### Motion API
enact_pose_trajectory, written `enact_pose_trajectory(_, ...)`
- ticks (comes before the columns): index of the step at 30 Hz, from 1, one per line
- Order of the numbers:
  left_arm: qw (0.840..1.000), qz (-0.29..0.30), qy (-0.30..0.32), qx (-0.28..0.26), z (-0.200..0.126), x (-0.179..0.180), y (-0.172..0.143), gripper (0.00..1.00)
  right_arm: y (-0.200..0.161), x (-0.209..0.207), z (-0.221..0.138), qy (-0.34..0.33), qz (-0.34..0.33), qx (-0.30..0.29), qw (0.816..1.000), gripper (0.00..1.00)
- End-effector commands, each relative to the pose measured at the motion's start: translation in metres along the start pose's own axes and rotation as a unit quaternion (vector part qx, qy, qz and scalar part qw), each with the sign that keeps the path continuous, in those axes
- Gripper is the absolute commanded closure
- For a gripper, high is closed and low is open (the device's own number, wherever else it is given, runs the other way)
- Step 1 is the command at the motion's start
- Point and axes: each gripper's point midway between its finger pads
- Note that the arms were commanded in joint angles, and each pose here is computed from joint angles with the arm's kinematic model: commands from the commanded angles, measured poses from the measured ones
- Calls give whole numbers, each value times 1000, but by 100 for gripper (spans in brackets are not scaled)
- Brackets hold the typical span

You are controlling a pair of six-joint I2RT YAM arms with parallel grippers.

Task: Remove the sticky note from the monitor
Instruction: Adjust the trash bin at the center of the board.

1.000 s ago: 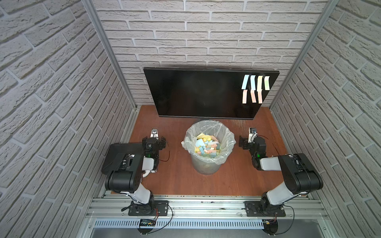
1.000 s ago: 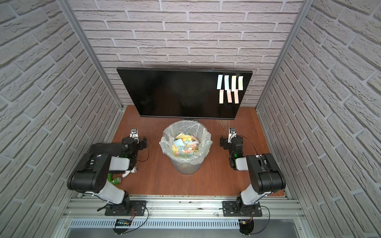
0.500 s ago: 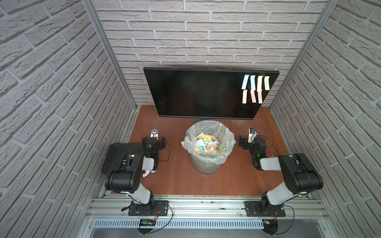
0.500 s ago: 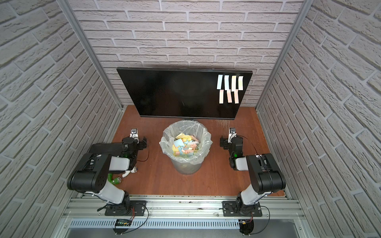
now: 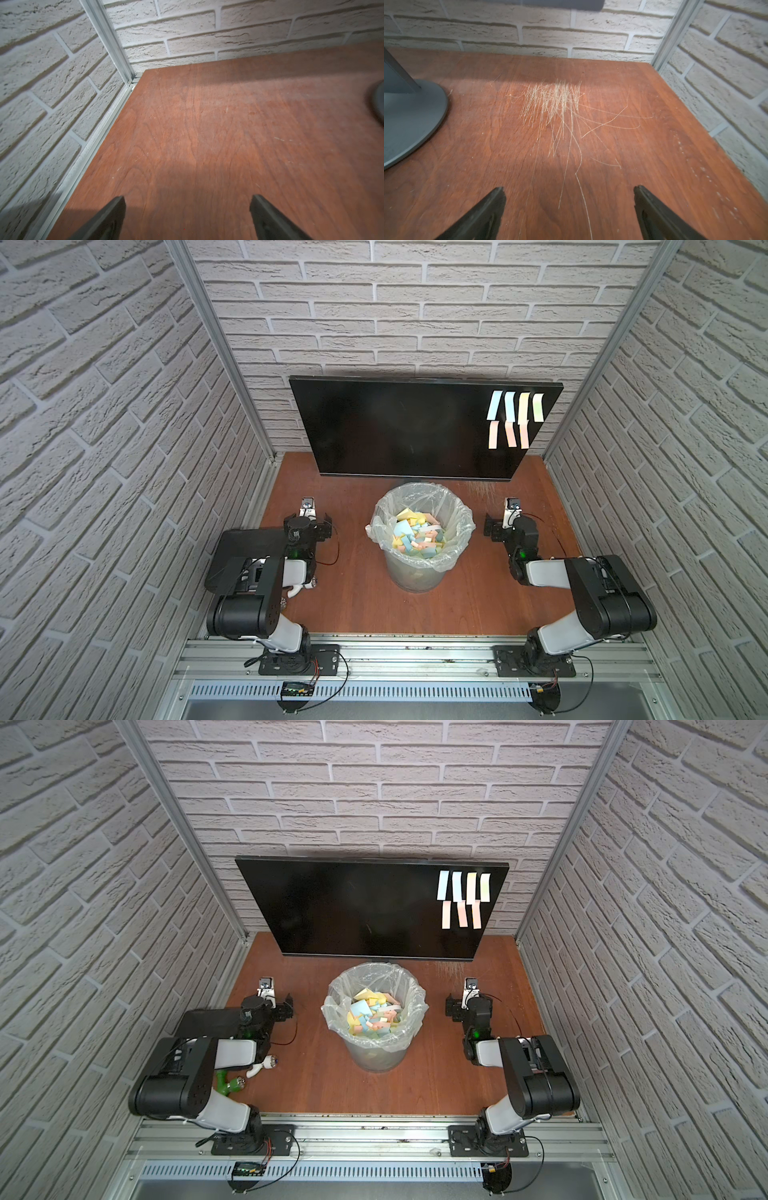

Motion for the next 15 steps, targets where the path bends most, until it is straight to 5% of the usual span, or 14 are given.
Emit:
enact_pose_trajectory(1, 999, 5, -38, -13, -11, -9, 17, 2, 17, -20, -18, -45, 26, -12, 999, 1)
enact_pose_trajectory(11, 995, 42, -61, 68, -23, -4, 37, 2, 29, -41, -46, -89, 92, 32, 991, 1)
enact_pose_trajectory(15, 972, 55, -140, 179, -64, -14, 51, 2, 30, -66, -76, -152, 179, 59, 970, 1)
Point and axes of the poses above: each gripper's point midway between its finger pads, its own z axis out along the fingers, its own x axis along the line the jaws close on, y = z × x, and after that the axes turned 4 degrees about -z, right-handed
